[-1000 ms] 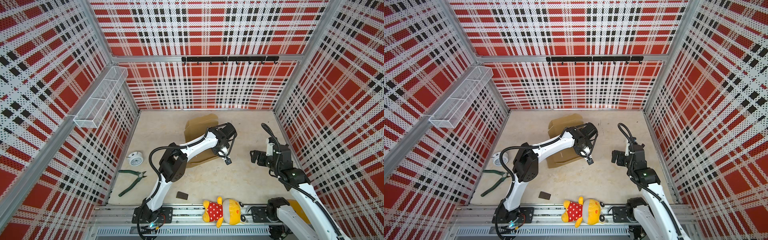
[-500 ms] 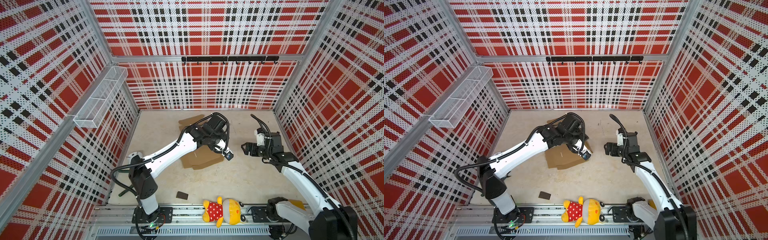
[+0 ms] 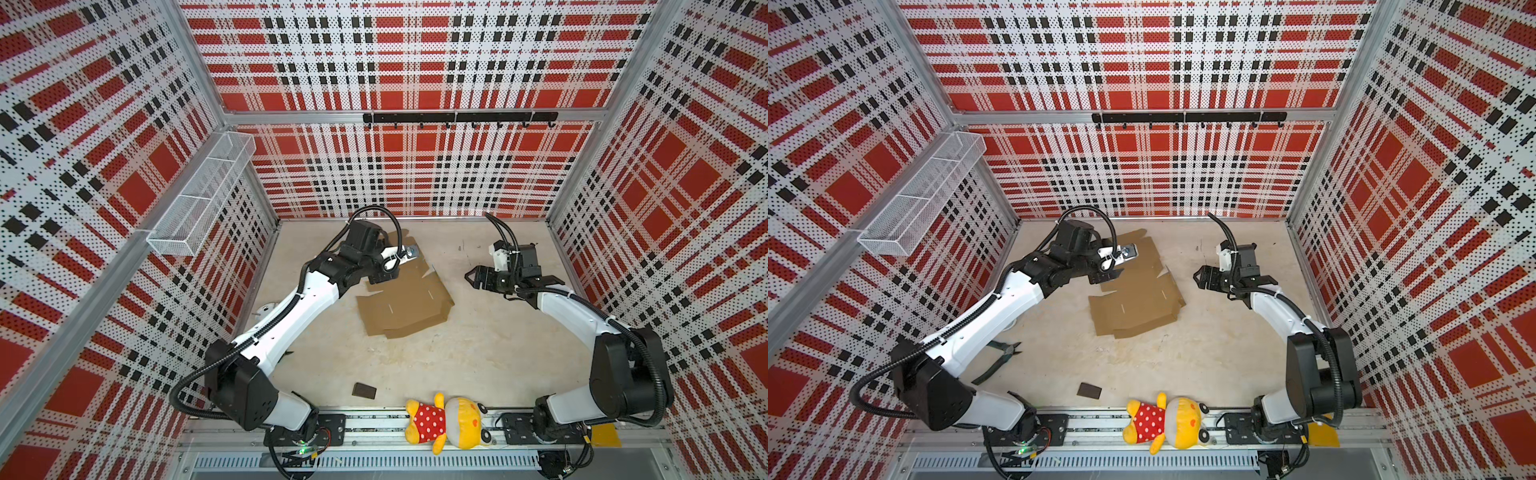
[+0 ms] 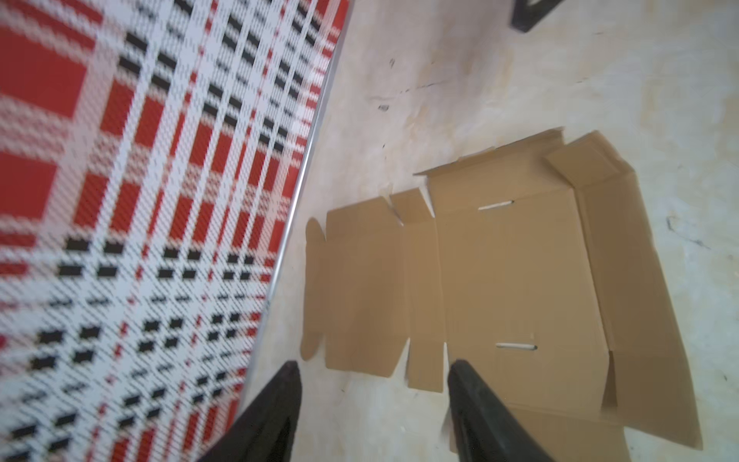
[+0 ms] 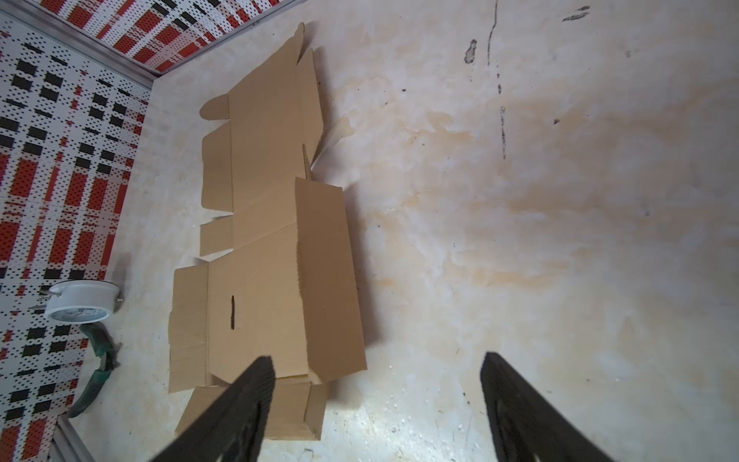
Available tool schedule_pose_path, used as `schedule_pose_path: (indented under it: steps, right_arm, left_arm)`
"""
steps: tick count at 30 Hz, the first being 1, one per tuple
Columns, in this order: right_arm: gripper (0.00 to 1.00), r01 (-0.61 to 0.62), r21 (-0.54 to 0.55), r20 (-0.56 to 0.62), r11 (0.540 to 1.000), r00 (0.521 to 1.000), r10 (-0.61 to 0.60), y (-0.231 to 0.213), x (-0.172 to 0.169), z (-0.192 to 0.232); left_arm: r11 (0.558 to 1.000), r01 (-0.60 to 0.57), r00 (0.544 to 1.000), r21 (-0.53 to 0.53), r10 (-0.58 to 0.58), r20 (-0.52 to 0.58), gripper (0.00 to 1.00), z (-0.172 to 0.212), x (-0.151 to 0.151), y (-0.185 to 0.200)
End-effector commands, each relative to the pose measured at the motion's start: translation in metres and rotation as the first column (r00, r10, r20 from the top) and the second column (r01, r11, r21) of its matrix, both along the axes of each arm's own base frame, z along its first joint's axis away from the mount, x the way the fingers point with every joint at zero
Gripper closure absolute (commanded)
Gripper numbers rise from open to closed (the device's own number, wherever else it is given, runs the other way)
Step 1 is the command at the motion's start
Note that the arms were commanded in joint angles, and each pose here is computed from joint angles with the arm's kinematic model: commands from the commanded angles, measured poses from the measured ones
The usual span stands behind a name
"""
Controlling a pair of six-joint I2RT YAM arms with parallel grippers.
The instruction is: Fold the paper box
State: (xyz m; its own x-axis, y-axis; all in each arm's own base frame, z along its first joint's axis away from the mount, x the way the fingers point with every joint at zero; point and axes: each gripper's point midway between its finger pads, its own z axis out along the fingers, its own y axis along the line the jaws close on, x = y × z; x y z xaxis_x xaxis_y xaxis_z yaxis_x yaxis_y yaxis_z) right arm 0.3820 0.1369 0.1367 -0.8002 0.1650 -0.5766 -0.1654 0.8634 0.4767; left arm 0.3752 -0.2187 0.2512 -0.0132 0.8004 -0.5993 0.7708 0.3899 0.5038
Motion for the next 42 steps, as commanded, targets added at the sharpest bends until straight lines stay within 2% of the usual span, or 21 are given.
schedule_pose_path:
  steps: [1, 4, 7, 9, 12, 14, 20, 22, 26, 33, 36, 42]
  right_arm:
    - [0.17, -0.022, 0.038, 0.056, 0.999, 0.998, 0.020, 0.015, 0.007, 0.017]
    - [0.17, -0.036, 0.037, 0.050, 0.999, 0.998, 0.034, 0.020, -0.002, 0.013]
    - [0.17, -0.026, 0.030, 0.039, 0.999, 0.999, 0.025, 0.020, -0.012, 0.009]
    - [0.17, -0.012, 0.041, 0.032, 0.999, 0.999, 0.011, 0.021, -0.021, 0.007]
    - [0.18, -0.017, 0.048, 0.032, 0.999, 0.999, 0.015, 0.027, -0.037, 0.000]
    - [0.18, -0.011, 0.056, 0.001, 0.998, 1.000, 0.011, 0.030, -0.046, -0.007]
    - [0.20, -0.012, 0.060, -0.024, 0.998, 1.000, 0.013, 0.039, -0.071, -0.019]
    - [0.21, -0.020, 0.069, -0.034, 0.997, 0.999, 0.023, 0.048, -0.079, -0.025]
    - [0.22, -0.020, 0.084, -0.052, 0.996, 0.998, 0.025, 0.065, -0.090, -0.036]
    - [0.22, -0.018, 0.105, -0.092, 0.994, 0.995, 0.027, 0.081, -0.097, -0.055]
    - [0.23, -0.012, 0.116, -0.102, 0.993, 0.994, 0.024, 0.083, -0.100, -0.062]
    - [0.25, 0.033, 0.148, -0.116, 0.988, 0.993, -0.015, 0.082, -0.099, -0.071]
  left_arm:
    - [0.878, -0.316, 0.946, -0.359, 0.267, -0.181, 0.32, 0.011, 0.038, 0.018]
    - [0.741, -0.518, 0.850, -0.426, 0.391, -0.354, 0.27, -0.010, 0.075, 0.053]
    - [0.594, -0.696, 0.710, -0.404, 0.486, -0.510, 0.28, -0.036, 0.114, 0.088]
    - [0.534, -0.755, 0.643, -0.380, 0.488, -0.591, 0.27, -0.052, 0.133, 0.099]
    - [0.469, -0.809, 0.570, -0.355, 0.476, -0.669, 0.25, -0.078, 0.156, 0.110]
    - [0.455, -0.821, 0.542, -0.344, 0.437, -0.718, 0.21, -0.094, 0.167, 0.108]
    - [0.453, -0.844, 0.470, -0.288, 0.364, -0.805, 0.21, -0.141, 0.187, 0.099]
    - [0.430, -0.866, 0.421, -0.255, 0.354, -0.835, 0.21, -0.159, 0.190, 0.100]
    - [0.429, -0.876, 0.388, -0.219, 0.361, -0.848, 0.21, -0.180, 0.187, 0.101]
    - [0.392, -0.904, 0.332, -0.173, 0.386, -0.860, 0.20, -0.199, 0.181, 0.110]
    - [0.354, -0.922, 0.288, -0.156, 0.357, -0.889, 0.20, -0.210, 0.178, 0.109]
    - [0.331, -0.929, 0.266, -0.165, 0.289, -0.920, 0.23, -0.217, 0.174, 0.102]
